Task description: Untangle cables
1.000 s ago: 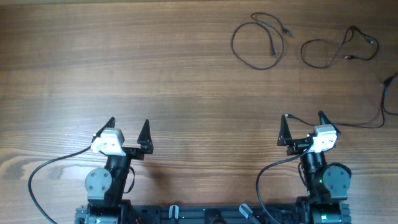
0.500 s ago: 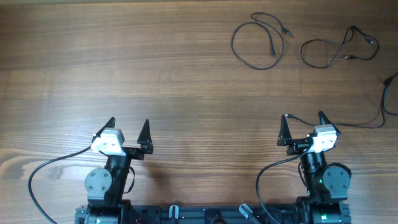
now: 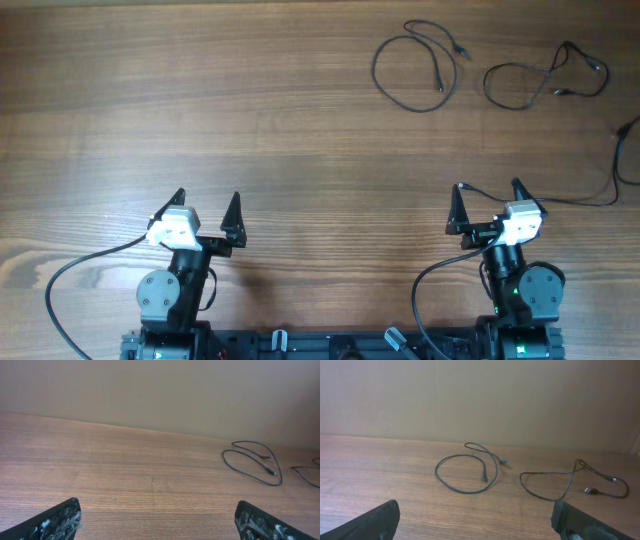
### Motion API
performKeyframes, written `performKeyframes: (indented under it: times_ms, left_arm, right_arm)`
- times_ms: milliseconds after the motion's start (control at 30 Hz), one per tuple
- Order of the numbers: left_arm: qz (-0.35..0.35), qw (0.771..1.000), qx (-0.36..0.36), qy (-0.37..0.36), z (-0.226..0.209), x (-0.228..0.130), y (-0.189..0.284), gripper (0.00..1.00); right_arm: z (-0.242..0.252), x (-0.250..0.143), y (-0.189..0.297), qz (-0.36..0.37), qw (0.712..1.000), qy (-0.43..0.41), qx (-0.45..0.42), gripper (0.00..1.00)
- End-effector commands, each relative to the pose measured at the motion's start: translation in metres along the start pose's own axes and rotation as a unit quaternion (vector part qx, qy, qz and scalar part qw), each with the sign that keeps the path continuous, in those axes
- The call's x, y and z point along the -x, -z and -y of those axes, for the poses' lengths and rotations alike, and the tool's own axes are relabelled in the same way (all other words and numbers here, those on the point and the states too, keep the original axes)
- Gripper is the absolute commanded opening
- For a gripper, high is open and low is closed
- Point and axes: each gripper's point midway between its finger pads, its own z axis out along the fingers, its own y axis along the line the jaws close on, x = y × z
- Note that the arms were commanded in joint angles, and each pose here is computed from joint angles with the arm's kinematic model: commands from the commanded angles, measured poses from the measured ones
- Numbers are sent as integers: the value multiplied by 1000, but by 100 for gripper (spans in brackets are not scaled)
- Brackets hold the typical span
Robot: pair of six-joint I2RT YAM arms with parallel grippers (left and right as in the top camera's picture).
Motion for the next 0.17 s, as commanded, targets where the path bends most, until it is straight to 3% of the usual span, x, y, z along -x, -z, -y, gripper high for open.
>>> performKeyframes:
  times_ms: [0, 133]
  left_arm:
    - [2, 1000, 9, -10, -4, -1, 0, 100]
    - [2, 1000, 9, -10, -4, -1, 0, 100]
  right_arm:
    - [3, 2, 1, 5, 1000, 9, -9, 100]
    - [3, 2, 1, 5, 1000, 9, -9, 100]
